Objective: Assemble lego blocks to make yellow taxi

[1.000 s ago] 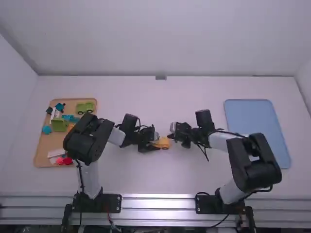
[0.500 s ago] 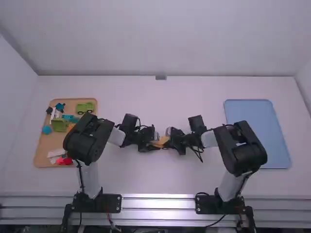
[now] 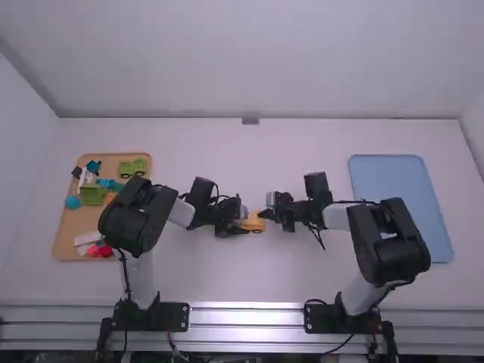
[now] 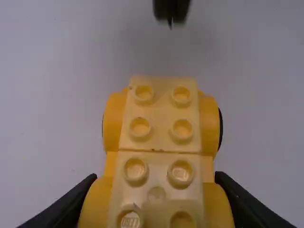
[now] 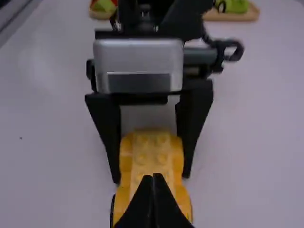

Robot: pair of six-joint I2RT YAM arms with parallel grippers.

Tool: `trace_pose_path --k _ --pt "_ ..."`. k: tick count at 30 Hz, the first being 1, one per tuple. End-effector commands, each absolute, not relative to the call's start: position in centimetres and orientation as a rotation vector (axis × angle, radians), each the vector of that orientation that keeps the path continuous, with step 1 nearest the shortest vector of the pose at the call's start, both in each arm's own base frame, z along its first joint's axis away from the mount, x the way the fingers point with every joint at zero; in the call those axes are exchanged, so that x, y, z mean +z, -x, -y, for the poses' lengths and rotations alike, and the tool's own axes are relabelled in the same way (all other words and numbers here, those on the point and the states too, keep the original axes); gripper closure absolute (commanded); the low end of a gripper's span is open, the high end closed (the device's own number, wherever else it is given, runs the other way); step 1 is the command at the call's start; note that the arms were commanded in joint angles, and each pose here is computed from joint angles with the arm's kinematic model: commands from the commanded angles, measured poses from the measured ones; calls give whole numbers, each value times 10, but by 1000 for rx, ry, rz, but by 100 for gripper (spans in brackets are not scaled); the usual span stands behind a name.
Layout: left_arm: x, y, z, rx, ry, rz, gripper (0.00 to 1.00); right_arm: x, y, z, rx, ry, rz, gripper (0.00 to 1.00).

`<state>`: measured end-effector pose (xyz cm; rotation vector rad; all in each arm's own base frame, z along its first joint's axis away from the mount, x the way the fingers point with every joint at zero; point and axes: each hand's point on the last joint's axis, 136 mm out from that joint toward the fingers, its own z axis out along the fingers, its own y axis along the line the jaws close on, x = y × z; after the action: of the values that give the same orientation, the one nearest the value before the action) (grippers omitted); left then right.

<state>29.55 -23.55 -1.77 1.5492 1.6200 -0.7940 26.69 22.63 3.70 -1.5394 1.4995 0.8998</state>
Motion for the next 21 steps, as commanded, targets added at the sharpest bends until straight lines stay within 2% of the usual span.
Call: trace_pose_path --k 1,6,12,16,18,19,20,21 --pt "-25 -290 236 -807 -1560 -1643 72 6 -270 -225 815 1551 -1694 100" --pt "-25 -290 235 -807 -1560 -1644 72 -19 -269 -221 761 1531 -1876 100" --pt "-25 -290 235 -808 -1560 -1644 73 -27 -264 -215 746 1541 -1935 100" --pt "-25 -290 236 -807 -1561 -1644 71 6 -267 -233 877 1516 -1710 100" --pt "-25 -290 235 -806 -1559 -1644 67 49 -271 -238 979 1470 -1480 100" --pt "-25 -290 235 -806 -1560 -1643 65 66 -273 -237 1004 1448 -1402 98" --pt "-25 -290 236 -806 -1561 -1643 59 82 -277 -233 1018 1425 -1337 77" --pt "-25 -290 236 -807 -1561 -1643 53 91 -280 -230 1017 1409 -1307 63"
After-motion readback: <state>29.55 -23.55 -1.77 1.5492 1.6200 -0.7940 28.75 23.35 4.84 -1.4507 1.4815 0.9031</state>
